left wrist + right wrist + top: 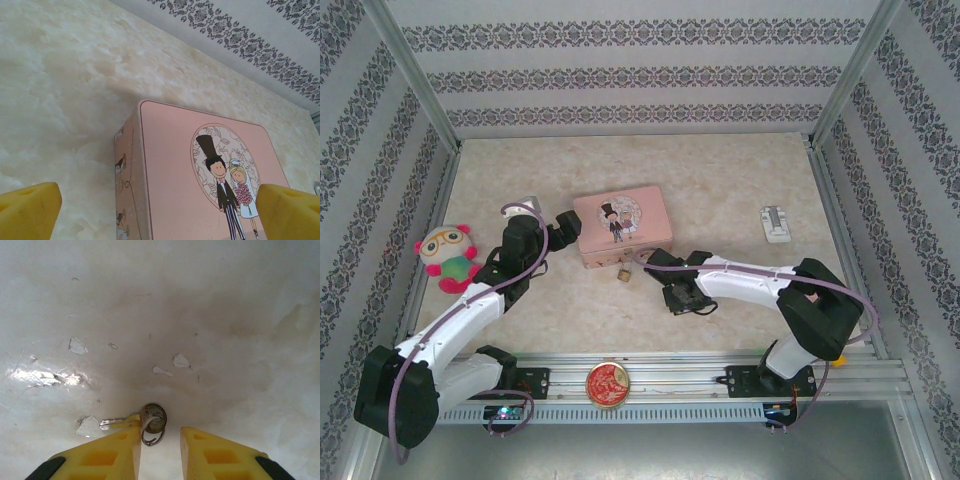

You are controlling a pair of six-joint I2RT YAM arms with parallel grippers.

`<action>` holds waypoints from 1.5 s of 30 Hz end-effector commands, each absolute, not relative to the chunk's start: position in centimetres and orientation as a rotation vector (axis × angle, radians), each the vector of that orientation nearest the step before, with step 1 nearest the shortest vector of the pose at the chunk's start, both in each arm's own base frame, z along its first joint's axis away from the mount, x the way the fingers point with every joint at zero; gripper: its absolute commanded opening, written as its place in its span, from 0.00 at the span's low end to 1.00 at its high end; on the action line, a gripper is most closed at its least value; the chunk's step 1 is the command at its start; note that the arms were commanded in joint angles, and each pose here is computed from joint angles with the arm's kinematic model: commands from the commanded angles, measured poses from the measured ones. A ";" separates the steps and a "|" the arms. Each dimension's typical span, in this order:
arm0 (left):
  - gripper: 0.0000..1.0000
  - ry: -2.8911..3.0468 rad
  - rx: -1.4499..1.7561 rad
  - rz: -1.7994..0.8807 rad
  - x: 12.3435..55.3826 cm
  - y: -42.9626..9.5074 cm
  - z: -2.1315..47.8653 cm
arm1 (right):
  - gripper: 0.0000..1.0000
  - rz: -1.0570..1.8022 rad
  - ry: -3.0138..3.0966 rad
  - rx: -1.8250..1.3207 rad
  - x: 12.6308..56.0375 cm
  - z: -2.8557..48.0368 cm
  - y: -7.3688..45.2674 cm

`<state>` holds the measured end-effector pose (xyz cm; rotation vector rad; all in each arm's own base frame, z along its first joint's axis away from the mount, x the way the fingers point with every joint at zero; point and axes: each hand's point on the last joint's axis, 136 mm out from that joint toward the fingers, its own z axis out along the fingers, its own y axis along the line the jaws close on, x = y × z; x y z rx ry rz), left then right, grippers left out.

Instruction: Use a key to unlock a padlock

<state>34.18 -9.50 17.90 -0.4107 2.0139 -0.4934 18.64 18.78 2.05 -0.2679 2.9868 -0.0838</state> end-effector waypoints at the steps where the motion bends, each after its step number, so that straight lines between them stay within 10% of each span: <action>1: 0.99 1.988 -0.429 -0.492 34.6 -9.3 18.1 | 0.27 -0.063 2.979 -0.292 19.0 2.2 19.7; 27: 0.99 2.004 -0.412 -0.480 34.4 -9.3 18.1 | 0.00 0.007 2.949 -0.212 19.3 3.5 18.8; 45: 0.99 1.716 0.214 -0.888 29.9 -17.1 25.1 | 0.00 0.667 2.539 -0.120 23.3 16.8 22.9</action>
